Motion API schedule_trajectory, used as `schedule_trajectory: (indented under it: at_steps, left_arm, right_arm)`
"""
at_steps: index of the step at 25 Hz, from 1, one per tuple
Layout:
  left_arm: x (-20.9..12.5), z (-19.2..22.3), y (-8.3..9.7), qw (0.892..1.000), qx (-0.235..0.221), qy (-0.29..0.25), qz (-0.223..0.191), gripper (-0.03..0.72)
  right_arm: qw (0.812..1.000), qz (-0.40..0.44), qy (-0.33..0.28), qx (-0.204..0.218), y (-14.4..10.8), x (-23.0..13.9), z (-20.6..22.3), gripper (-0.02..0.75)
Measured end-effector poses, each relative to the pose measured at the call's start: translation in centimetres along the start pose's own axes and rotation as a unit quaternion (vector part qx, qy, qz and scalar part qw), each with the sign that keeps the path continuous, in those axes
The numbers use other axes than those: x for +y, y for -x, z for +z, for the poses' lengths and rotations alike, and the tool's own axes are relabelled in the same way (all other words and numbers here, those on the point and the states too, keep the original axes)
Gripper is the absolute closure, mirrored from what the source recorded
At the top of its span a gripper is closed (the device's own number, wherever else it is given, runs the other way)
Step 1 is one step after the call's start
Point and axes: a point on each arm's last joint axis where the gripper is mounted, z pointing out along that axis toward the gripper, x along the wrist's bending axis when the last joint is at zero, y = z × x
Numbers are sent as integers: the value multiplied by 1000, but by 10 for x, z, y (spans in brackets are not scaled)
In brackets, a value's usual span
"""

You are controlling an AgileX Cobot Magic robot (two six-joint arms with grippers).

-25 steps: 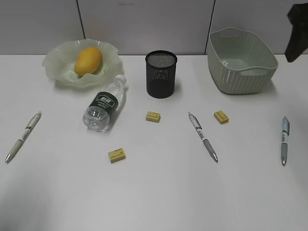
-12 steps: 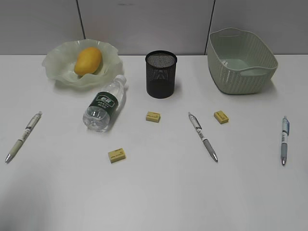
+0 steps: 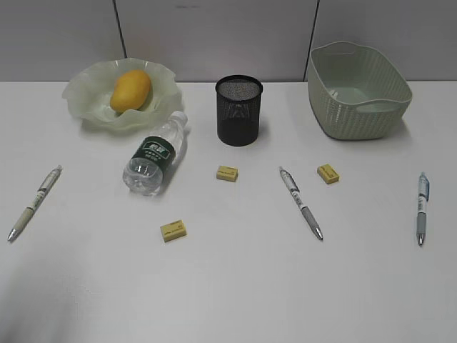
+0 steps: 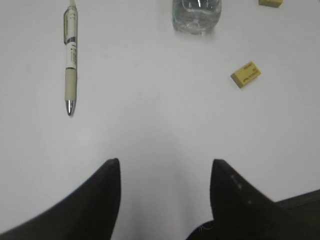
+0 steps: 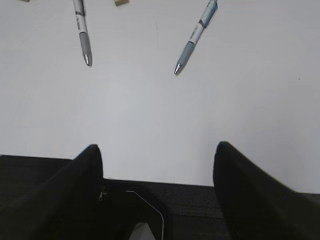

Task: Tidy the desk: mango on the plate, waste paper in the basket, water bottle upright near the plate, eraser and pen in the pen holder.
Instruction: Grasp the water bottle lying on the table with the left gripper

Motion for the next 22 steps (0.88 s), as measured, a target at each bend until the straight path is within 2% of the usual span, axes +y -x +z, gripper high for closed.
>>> schedule_trajectory:
  at_steps: [5,9,14,22]
  left_arm:
    - [10,-1,-1,999,8,53,-1,252]
    - [18,-2,-2,995,13,101,-6,252]
    - [30,-1,-3,995,20,97,5,252]
    - [92,-3,1,995,22,91,24,252]
  right_arm:
    - [1000,0,17,1,3,-34,9,195]
    - [1000,-1,31,1,3,-42,10,195]
    - [999,-1,36,2,4,-44,10,196]
    - [999,-1,37,2,4,-44,11,196]
